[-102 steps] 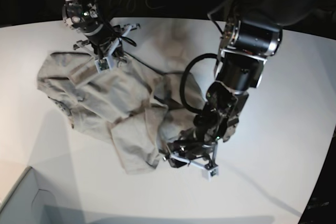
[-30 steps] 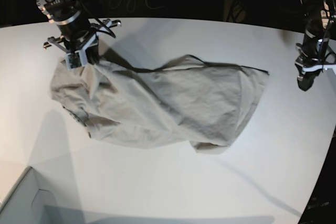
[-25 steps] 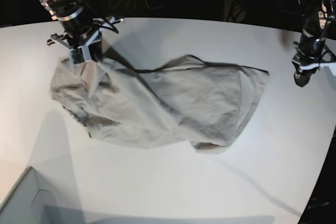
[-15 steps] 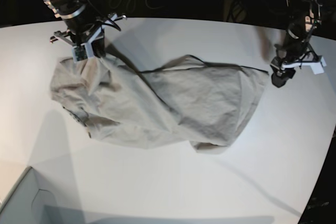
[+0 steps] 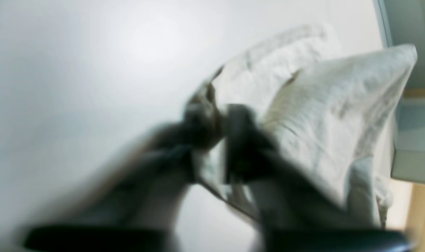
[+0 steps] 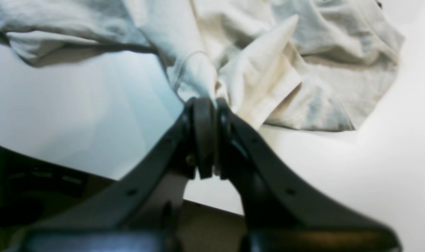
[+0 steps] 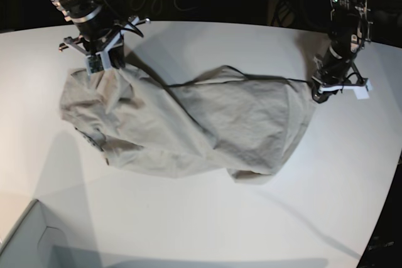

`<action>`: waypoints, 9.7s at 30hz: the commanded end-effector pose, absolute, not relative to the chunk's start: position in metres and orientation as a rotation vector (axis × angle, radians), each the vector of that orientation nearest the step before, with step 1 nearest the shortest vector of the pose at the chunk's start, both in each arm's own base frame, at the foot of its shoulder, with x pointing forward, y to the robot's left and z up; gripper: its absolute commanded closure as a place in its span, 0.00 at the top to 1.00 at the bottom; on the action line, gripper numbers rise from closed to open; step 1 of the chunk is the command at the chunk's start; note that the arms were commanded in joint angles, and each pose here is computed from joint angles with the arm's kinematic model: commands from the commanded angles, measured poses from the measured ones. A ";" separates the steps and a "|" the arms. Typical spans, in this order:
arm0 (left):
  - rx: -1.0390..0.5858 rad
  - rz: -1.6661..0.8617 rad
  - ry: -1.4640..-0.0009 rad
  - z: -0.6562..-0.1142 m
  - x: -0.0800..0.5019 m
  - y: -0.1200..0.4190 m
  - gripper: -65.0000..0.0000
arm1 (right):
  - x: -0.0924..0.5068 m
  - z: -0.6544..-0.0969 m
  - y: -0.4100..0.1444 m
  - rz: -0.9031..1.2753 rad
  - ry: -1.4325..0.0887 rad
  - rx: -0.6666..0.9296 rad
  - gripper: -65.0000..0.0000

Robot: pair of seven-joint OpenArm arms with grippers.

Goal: Layout the t-shirt on the table in an organized manner, then fold the t-shirt properly
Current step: 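Hold the shirt with both grippers and stretch it apart, then lift the shirt high with both grippers and shake it out, then lower the held shirt onto the table with both grippers, then grasp shirt edges with both grippers and pull them apart, then release with the right gripper and reach it to the shirt's middle, then grasp the shirt with the right gripper and drag it away from the left gripper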

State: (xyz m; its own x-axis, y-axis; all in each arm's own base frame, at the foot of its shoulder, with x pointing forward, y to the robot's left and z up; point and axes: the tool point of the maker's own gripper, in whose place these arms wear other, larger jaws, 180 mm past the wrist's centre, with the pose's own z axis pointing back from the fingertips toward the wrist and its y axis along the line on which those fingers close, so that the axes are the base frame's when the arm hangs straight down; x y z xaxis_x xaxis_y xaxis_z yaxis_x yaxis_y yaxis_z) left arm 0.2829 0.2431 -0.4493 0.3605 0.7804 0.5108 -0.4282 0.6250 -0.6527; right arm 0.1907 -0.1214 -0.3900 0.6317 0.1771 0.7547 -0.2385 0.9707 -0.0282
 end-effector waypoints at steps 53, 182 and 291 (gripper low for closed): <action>-0.337 0.197 -2.113 0.026 0.320 0.307 0.00 | 0.356 -0.014 -0.162 0.141 -2.298 -0.092 0.00; -0.434 0.509 -0.954 -0.426 0.365 0.189 0.51 | 0.253 -0.475 -0.162 0.030 -0.957 0.095 0.00; -0.061 0.596 -1.603 -0.174 0.253 0.375 0.00 | 0.322 -0.270 0.001 0.698 -1.291 0.279 0.00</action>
